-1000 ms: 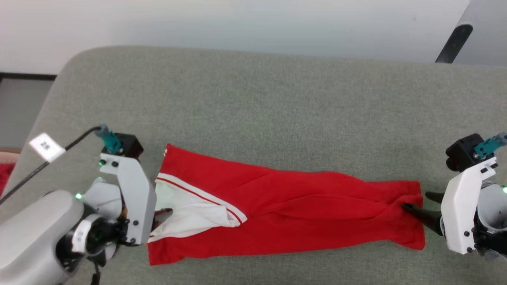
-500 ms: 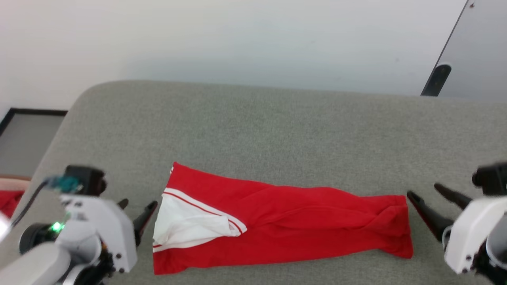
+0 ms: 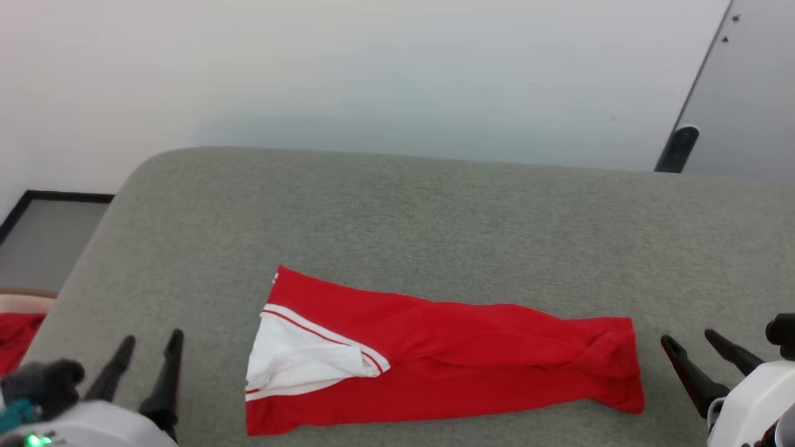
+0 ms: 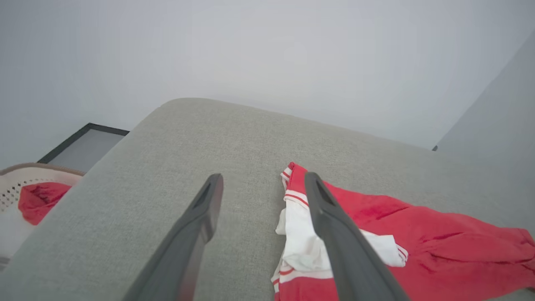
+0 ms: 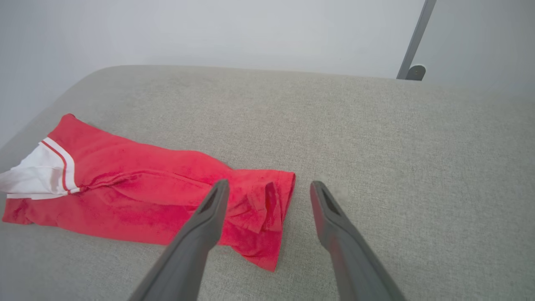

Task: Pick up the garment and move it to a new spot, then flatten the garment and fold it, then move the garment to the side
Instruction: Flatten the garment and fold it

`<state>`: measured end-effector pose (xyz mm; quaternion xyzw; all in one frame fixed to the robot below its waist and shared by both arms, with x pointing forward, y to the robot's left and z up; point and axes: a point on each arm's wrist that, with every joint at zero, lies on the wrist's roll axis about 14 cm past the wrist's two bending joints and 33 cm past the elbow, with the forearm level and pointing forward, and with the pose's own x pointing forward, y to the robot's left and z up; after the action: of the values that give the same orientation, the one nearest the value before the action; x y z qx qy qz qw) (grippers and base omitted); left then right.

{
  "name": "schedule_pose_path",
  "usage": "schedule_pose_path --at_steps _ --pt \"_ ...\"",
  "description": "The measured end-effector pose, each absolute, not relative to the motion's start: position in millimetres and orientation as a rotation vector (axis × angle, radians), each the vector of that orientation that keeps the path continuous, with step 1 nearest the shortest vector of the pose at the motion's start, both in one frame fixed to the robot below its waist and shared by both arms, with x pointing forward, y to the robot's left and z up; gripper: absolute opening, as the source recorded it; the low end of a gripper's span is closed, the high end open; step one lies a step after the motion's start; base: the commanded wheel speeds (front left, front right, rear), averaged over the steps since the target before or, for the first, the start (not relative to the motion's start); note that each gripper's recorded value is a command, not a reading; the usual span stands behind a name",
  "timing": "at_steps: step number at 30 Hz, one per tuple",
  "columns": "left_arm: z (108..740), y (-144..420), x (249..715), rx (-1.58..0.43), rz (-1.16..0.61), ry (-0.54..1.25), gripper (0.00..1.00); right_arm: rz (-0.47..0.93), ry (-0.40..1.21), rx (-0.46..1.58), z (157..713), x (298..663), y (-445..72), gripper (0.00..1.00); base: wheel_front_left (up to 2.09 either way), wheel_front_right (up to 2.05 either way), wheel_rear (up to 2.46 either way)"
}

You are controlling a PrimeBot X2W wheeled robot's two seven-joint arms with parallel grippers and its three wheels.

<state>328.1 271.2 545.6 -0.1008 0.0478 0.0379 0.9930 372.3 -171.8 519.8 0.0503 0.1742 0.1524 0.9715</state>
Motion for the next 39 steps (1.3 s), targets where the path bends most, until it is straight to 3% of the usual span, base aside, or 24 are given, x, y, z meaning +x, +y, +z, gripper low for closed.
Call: schedule_pose_path --at_steps 5,14,35,36,37,38,39 --pt "552.3 274.1 317.1 -0.228 0.108 -0.007 1.0 0.314 0.456 0.085 502.5 372.7 -170.1 1.0 0.0 0.0 0.0" --pt "524.1 288.8 289.9 -0.26 0.198 -0.029 1.0 0.346 0.697 0.057 474.1 382.7 -162.7 1.0 0.0 0.0 0.0" --pt "494.3 294.8 303.7 -0.302 0.272 -0.012 1.0 0.37 1.104 0.012 383.8 418.0 -141.2 1.0 0.0 0.0 0.0" --pt "493.1 296.6 302.6 -0.301 0.278 -0.011 1.0 0.375 1.118 0.019 381.7 419.3 -139.2 0.69 0.0 0.0 0.0" --pt "491.8 298.8 301.4 -0.302 0.288 -0.008 1.0 0.381 1.132 0.026 379.5 420.1 -137.2 0.22 0.0 0.0 0.0" --pt "490.8 299.7 300.7 -0.303 0.291 -0.006 1.0 0.383 1.148 0.035 376.8 420.2 -136.5 0.0 0.0 0.0 0.0" --pt "489.8 300.8 299.9 -0.301 0.295 -0.004 1.0 0.386 1.156 0.031 375.7 421.8 -136.1 0.0 0.0 0.0 0.0"
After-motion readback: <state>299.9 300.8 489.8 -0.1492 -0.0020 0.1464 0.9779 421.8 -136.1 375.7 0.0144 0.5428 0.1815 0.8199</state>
